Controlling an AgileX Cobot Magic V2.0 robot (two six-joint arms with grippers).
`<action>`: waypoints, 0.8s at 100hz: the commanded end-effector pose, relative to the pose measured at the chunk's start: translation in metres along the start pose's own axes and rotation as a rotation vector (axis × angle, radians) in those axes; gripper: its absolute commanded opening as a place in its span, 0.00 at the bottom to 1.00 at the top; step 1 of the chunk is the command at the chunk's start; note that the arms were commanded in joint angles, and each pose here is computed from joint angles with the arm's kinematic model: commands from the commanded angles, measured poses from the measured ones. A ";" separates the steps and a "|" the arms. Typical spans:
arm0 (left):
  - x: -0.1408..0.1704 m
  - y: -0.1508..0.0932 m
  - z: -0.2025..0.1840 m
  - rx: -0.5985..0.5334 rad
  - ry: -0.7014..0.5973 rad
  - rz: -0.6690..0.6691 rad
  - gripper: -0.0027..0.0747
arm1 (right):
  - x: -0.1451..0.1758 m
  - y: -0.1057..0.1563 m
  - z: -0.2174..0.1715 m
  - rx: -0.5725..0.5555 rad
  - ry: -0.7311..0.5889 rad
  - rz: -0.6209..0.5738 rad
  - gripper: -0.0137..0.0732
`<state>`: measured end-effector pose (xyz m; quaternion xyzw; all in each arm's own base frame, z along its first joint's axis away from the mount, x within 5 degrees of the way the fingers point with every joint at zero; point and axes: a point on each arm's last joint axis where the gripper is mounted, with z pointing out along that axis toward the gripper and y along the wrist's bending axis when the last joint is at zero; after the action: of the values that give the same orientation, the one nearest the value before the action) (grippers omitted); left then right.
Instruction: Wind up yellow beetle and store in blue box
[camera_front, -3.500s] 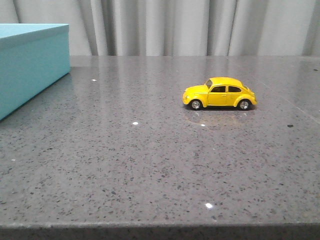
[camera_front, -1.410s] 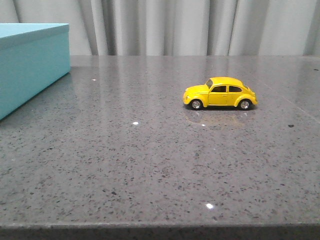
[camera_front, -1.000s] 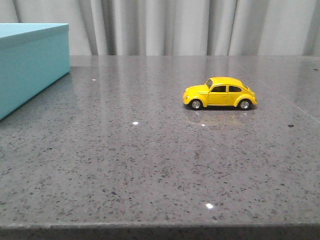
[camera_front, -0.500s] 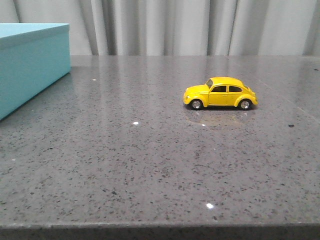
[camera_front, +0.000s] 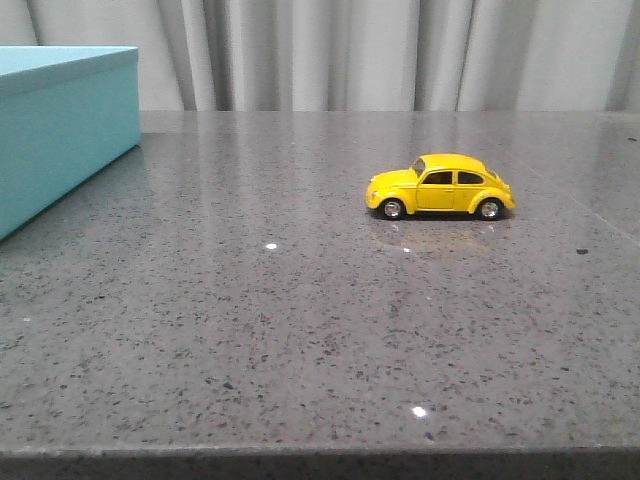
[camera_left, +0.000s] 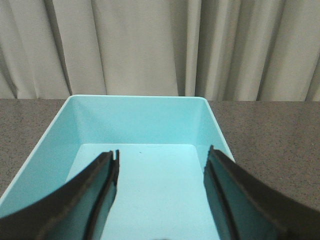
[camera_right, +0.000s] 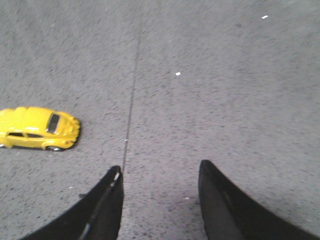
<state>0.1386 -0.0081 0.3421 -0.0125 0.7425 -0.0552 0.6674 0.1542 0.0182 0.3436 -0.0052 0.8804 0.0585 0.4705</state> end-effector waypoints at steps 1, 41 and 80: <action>-0.019 -0.001 -0.002 -0.002 -0.112 -0.013 0.51 | -0.025 0.009 0.004 -0.035 -0.039 -0.018 0.58; -0.018 -0.001 -0.002 -0.001 -0.097 -0.013 0.51 | -0.068 0.052 0.058 -0.118 0.235 -0.047 0.76; -0.018 -0.001 -0.002 -0.001 -0.097 -0.013 0.51 | -0.089 0.108 0.109 -0.130 0.461 0.053 0.82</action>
<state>0.1386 -0.0082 0.3414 -0.0128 0.7452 -0.0564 0.6643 0.2819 0.1252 0.3495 -0.0406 0.9660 0.1061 0.2322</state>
